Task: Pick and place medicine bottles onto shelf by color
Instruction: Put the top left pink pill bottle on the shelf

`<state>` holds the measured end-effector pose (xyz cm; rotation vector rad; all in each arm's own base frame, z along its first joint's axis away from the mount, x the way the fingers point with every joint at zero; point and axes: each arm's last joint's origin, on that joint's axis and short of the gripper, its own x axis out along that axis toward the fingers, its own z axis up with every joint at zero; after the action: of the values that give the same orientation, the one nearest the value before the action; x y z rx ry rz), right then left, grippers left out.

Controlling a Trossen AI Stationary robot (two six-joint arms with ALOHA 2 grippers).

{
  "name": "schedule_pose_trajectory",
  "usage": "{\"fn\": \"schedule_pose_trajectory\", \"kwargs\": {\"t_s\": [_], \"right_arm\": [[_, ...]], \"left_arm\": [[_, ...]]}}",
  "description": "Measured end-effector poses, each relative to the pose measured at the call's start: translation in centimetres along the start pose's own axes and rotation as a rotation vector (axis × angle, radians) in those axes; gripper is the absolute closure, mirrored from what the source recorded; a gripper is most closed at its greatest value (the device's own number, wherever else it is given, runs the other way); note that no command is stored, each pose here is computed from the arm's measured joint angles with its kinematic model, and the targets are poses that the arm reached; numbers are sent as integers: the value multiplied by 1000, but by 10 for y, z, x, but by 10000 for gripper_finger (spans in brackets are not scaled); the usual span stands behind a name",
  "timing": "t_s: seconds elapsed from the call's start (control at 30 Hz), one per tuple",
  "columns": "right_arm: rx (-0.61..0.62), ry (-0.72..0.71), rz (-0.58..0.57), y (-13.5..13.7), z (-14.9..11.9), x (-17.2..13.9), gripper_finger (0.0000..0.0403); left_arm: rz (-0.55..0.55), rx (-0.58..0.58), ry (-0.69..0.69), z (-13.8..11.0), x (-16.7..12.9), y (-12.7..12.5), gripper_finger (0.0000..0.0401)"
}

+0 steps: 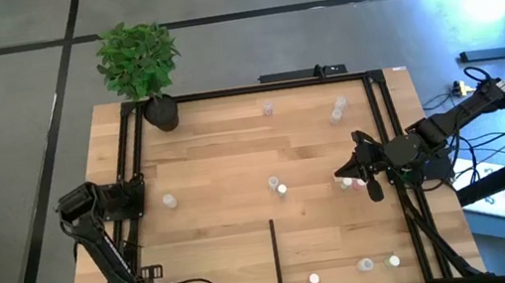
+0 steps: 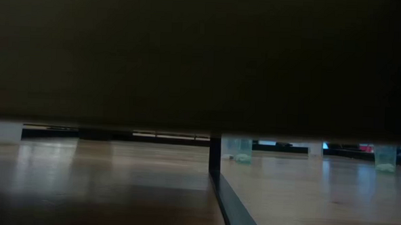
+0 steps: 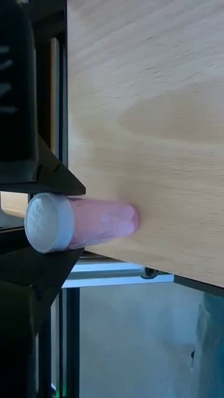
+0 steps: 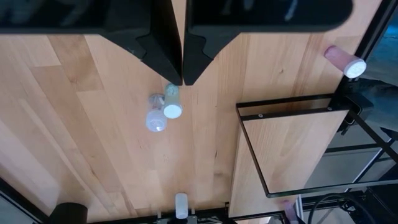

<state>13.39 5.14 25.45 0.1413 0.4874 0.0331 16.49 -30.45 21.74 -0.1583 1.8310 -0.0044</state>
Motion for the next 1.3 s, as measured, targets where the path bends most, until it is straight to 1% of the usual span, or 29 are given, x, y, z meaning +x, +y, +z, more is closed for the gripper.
{"fn": "schedule_pose_trajectory", "kwargs": {"t_s": [0.37,0.67,1.3], "right_arm": [[0,-1,0,0,0,0,386],[0,0,0,0,0,0,386],[0,0,0,0,0,0,386]], "left_arm": [[0,-7,-1,0,0,0,298],[4,-7,-9,0,0,0,252],[11,1,-24,1,0,0,169]]}}
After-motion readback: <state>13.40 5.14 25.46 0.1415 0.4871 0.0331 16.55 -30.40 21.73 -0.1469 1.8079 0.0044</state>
